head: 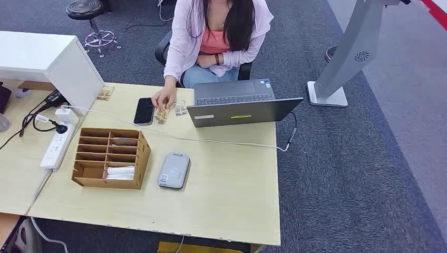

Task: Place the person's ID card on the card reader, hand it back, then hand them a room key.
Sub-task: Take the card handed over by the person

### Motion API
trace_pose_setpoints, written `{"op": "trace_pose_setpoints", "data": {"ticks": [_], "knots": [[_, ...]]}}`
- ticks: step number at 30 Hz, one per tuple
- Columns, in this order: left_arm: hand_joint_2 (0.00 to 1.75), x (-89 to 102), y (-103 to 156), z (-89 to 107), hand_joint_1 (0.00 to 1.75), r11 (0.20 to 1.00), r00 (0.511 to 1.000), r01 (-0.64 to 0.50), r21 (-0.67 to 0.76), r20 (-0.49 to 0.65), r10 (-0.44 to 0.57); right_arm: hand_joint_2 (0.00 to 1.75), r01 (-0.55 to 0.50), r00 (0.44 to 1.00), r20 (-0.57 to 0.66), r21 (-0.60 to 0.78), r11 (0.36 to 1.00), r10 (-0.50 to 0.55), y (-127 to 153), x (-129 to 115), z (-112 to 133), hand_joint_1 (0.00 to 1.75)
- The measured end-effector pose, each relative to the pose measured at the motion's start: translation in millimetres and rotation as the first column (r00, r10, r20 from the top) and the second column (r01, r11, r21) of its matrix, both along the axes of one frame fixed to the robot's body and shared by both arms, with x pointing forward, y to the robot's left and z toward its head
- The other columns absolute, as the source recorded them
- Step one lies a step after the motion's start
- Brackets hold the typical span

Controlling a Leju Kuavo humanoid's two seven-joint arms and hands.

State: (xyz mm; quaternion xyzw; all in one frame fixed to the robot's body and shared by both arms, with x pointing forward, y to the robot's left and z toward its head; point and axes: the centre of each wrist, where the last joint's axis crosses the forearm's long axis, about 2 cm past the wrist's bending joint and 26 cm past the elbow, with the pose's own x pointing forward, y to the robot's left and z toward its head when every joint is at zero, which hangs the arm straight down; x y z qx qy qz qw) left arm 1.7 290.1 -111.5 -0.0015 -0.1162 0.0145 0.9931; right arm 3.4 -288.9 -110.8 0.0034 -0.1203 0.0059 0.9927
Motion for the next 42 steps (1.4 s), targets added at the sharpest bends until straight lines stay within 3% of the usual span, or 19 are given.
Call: {"op": "trace_pose_setpoints", "data": {"ticks": [3, 13, 14, 17, 18, 22, 25, 26, 28, 29, 30, 31, 32, 33, 37, 38, 39, 40, 42], "knots": [[1.75, 0.0, 0.0, 0.0, 0.00, 1.000, 1.000, 0.000, 0.000, 0.000, 0.000, 1.75, 0.000, 1.000, 0.000, 0.000, 1.000, 0.000, 0.0, 0.0, 0.0, 0.00], [1.75, 0.0, 0.0, 0.0, 0.00, 1.000, 1.000, 0.000, 0.000, 0.000, 0.000, 1.75, 0.000, 1.000, 0.000, 0.000, 1.000, 0.000, 0.0, 0.0, 0.0, 0.00], [1.31, 0.0, 0.0, 0.0, 0.00, 1.000, 1.000, 0.000, 0.000, 0.000, 0.000, 1.75, 0.000, 1.000, 0.000, 0.000, 1.000, 0.000, 0.0, 0.0, 0.0, 0.00], [0.00, 0.0, 0.0, 0.0, 0.00, 1.000, 1.000, 0.000, 0.000, 0.000, 0.000, 0.44, 0.000, 1.000, 0.000, 0.000, 1.000, 0.000, 0.0, 0.0, 0.0, 0.00], [0.00, 0.0, 0.0, 0.0, 0.00, 1.000, 1.000, 0.000, 0.000, 0.000, 0.000, 0.00, 0.000, 1.000, 0.000, 0.000, 1.000, 0.000, 0.0, 0.0, 0.0, 0.00], [0.00, 0.0, 0.0, 0.0, 0.00, 1.000, 1.000, 0.000, 0.000, 0.000, 0.000, 0.00, 0.000, 1.000, 0.000, 0.000, 1.000, 0.000, 0.0, 0.0, 0.0, 0.00], [1.31, 0.0, 0.0, 0.0, 0.00, 1.000, 1.000, 0.000, 0.000, 0.000, 0.000, 1.31, 0.000, 1.000, 0.000, 0.000, 1.000, 0.000, 0.0, 0.0, 0.0, 0.00], [1.31, 0.0, 0.0, 0.0, 0.00, 1.000, 1.000, 0.000, 0.000, 0.000, 0.000, 1.31, 0.000, 1.000, 0.000, 0.000, 1.000, 0.000, 0.0, 0.0, 0.0, 0.00], [0.44, 0.0, 0.0, 0.0, 0.00, 1.000, 1.000, 0.000, 0.000, 0.000, 0.000, 0.44, 0.000, 1.000, 0.000, 0.000, 1.000, 0.000, 0.0, 0.0, 0.0, 0.00], [0.44, 0.0, 0.0, 0.0, 0.00, 1.000, 1.000, 0.000, 0.000, 0.000, 0.000, 0.44, 0.000, 1.000, 0.000, 0.000, 1.000, 0.000, 0.0, 0.0, 0.0, 0.00], [0.87, 0.0, 0.0, 0.0, 0.00, 1.000, 1.000, 0.000, 0.000, 0.000, 0.000, 0.87, 0.000, 1.000, 0.000, 0.000, 1.000, 0.000, 0.0, 0.0, 0.0, 0.00], [1.31, 0.0, 0.0, 0.0, 0.00, 1.000, 1.000, 0.000, 0.000, 0.000, 0.000, 0.87, 0.000, 1.000, 0.000, 0.000, 1.000, 0.000, 0.0, 0.0, 0.0, 0.00], [1.31, 0.0, 0.0, 0.0, 0.00, 1.000, 1.000, 0.000, 0.000, 0.000, 0.000, 0.87, 0.000, 1.000, 0.000, 0.000, 1.000, 0.000, 0.0, 0.0, 0.0, 0.00], [0.87, 0.0, 0.0, 0.0, 0.00, 1.000, 1.000, 0.000, 0.000, 0.000, 0.000, 0.87, 0.000, 1.000, 0.000, 0.000, 1.000, 0.000, 0.0, 0.0, 0.0, 0.00], [0.87, 0.0, 0.0, 0.0, 0.00, 1.000, 1.000, 0.000, 0.000, 0.000, 0.000, 1.31, 0.000, 1.000, 0.000, 0.000, 1.000, 0.000, 0.0, 0.0, 0.0, 0.00], [0.44, 0.0, 0.0, 0.0, 0.00, 1.000, 1.000, 0.000, 0.000, 0.000, 0.000, 1.31, 0.000, 1.000, 0.000, 0.000, 1.000, 0.000, 0.0, 0.0, 0.0, 0.00], [0.44, 0.0, 0.0, 0.0, 0.00, 1.000, 1.000, 0.000, 0.000, 0.000, 0.000, 1.31, 0.000, 1.000, 0.000, 0.000, 1.000, 0.000, 0.0, 0.0, 0.0, 0.00], [0.87, 0.0, 0.0, 0.0, 0.00, 1.000, 1.000, 0.000, 0.000, 0.000, 0.000, 1.75, 0.000, 1.000, 0.000, 0.000, 1.000, 0.000, 0.0, 0.0, 0.0, 0.00], [1.31, 0.0, 0.0, 0.0, 0.00, 1.000, 1.000, 0.000, 0.000, 0.000, 0.000, 1.75, 0.000, 1.000, 0.000, 0.000, 1.000, 0.000, 0.0, 0.0, 0.0, 0.00]]}}
